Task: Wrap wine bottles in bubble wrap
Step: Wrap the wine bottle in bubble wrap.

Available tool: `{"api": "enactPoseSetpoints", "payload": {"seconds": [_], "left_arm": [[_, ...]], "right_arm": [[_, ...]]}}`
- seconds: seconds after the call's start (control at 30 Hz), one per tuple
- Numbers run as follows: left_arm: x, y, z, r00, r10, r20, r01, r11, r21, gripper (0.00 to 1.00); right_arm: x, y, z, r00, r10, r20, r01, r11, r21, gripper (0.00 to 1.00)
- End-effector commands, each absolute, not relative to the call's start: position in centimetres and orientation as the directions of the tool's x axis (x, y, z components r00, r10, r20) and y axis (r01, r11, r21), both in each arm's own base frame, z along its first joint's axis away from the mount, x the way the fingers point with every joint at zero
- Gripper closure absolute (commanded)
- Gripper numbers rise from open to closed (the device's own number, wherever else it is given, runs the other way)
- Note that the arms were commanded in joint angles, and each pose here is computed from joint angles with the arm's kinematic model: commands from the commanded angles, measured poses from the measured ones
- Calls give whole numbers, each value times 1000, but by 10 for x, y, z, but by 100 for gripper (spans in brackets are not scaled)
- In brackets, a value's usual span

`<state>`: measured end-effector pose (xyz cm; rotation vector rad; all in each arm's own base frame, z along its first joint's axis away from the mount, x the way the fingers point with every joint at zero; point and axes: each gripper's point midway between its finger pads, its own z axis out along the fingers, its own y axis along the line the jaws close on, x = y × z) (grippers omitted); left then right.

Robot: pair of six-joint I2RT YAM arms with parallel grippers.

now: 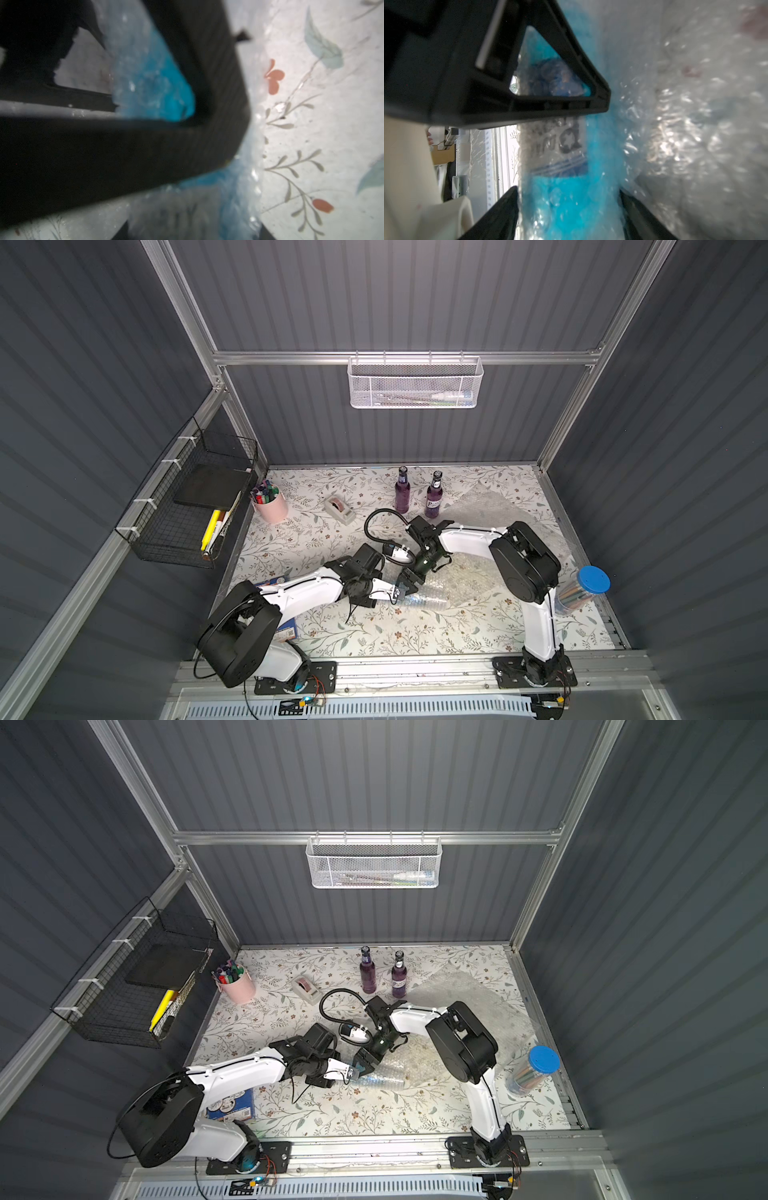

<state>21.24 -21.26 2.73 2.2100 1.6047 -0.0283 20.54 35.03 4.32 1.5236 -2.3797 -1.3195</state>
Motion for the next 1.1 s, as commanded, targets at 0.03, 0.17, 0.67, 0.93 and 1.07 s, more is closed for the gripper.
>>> {"api": "enactPoseSetpoints", "payload": {"seconds": [0.03, 0.17, 0.67, 0.93, 1.07], "left_arm": [[193, -206, 14, 178, 938, -297, 982, -149, 118, 49], [192, -207, 18, 74, 931, -357, 997, -76, 9, 49], [186, -219, 31, -266, 886, -379, 879, 62, -473, 46], [178, -223, 33, -349, 876, -334, 773, 68, -631, 46], [179, -225, 32, -357, 876, -325, 759, 70, -647, 46]], "right_arm": [[192, 346, 80, -513, -736, -443, -745, 124, 656, 22], [195, 326, 92, -519, -721, -460, -775, 171, 608, 22], [175, 303, 95, -62, -744, -665, -983, 163, -90, 18], [192, 330, 95, 278, -815, -508, -856, 29, -516, 16], [217, 339, 84, 364, -848, -385, -764, -36, -644, 15]]}}
